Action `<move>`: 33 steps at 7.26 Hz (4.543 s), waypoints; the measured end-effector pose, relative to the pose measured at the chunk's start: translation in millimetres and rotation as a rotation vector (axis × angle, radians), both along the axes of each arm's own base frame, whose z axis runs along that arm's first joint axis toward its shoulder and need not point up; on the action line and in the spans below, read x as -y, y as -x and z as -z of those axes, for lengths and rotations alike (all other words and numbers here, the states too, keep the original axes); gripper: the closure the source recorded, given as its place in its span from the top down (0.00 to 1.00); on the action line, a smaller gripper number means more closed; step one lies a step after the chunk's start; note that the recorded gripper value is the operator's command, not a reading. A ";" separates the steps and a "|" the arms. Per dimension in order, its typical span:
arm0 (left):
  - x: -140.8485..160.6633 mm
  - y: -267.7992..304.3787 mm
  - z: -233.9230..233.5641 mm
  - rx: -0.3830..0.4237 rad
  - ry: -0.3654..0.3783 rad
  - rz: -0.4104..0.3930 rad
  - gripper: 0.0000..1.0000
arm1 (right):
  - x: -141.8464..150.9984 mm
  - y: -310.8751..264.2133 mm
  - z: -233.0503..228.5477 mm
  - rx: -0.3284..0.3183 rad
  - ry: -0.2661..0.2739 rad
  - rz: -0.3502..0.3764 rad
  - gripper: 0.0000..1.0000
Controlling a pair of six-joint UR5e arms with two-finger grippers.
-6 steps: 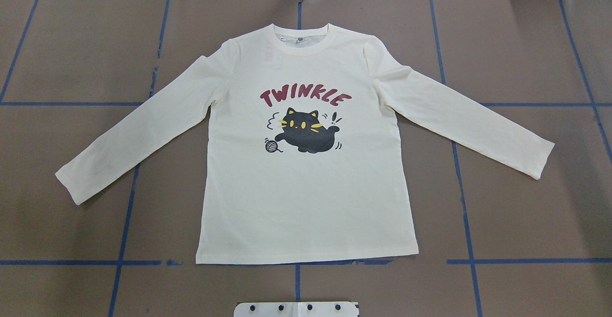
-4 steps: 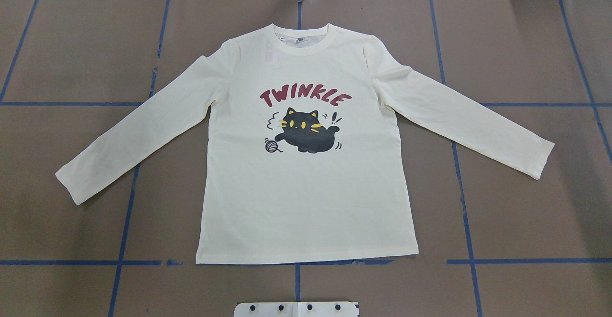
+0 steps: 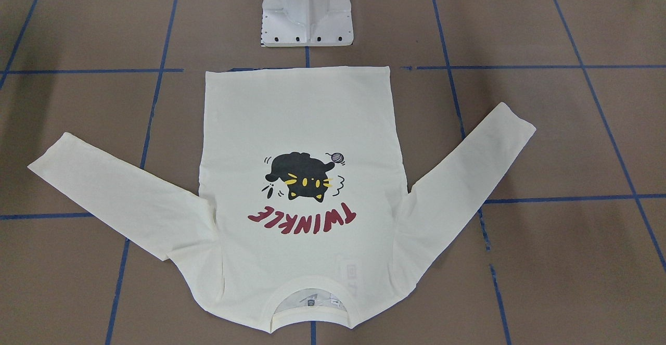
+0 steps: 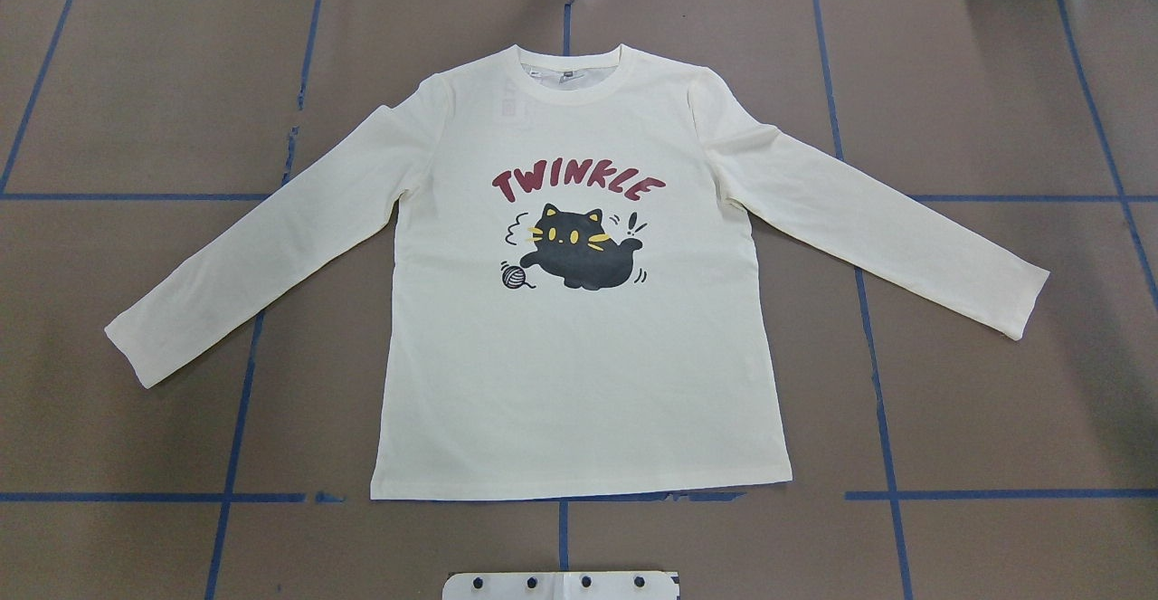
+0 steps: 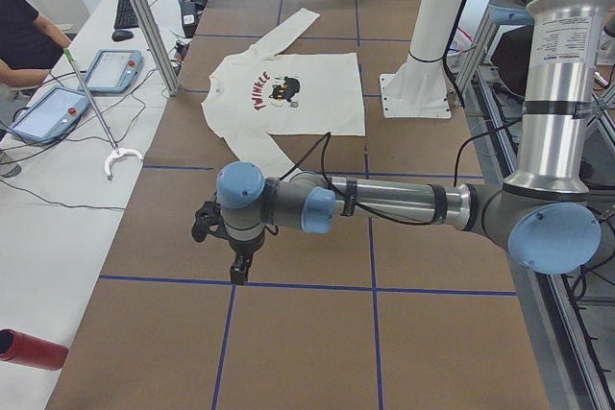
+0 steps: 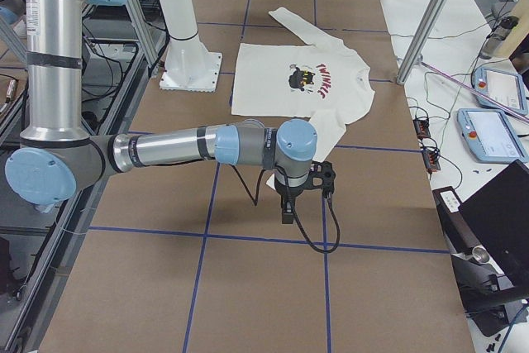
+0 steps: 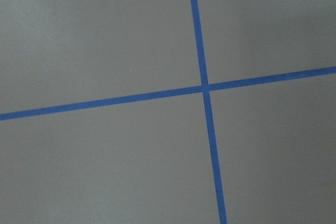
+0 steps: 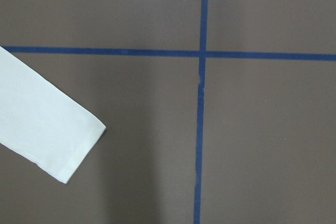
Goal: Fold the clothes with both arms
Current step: 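Move the right gripper toward the cuff of the sleeve nearest it, then grasp the sleeve cuff with the right gripper and lift it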
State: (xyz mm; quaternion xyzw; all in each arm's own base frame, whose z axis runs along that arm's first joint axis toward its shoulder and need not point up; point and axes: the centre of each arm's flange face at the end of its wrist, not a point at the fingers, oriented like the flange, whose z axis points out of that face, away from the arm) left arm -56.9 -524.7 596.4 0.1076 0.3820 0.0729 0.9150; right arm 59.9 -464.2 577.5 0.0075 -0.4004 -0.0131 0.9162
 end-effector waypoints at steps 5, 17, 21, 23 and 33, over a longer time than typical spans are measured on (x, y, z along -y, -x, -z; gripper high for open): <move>14.5 -23.6 42.7 -0.073 -0.128 -0.015 1.00 | -35.3 138.7 -1.7 0.055 -0.038 -0.102 1.00; 14.3 -30.4 40.8 -0.073 -0.149 -0.035 1.00 | -23.4 270.5 -61.4 -0.043 -0.008 -0.005 1.00; 14.0 -30.4 40.0 -0.074 -0.158 -0.037 1.00 | -22.7 271.8 -65.7 -0.049 -0.002 -0.005 0.42; 13.4 -30.4 38.6 -0.074 -0.161 -0.037 1.00 | -21.5 272.9 -62.4 -0.043 -0.003 -0.003 0.07; 13.5 -30.4 37.6 -0.076 -0.153 -0.032 1.00 | 50.7 319.9 98.4 0.159 -0.070 -0.138 0.00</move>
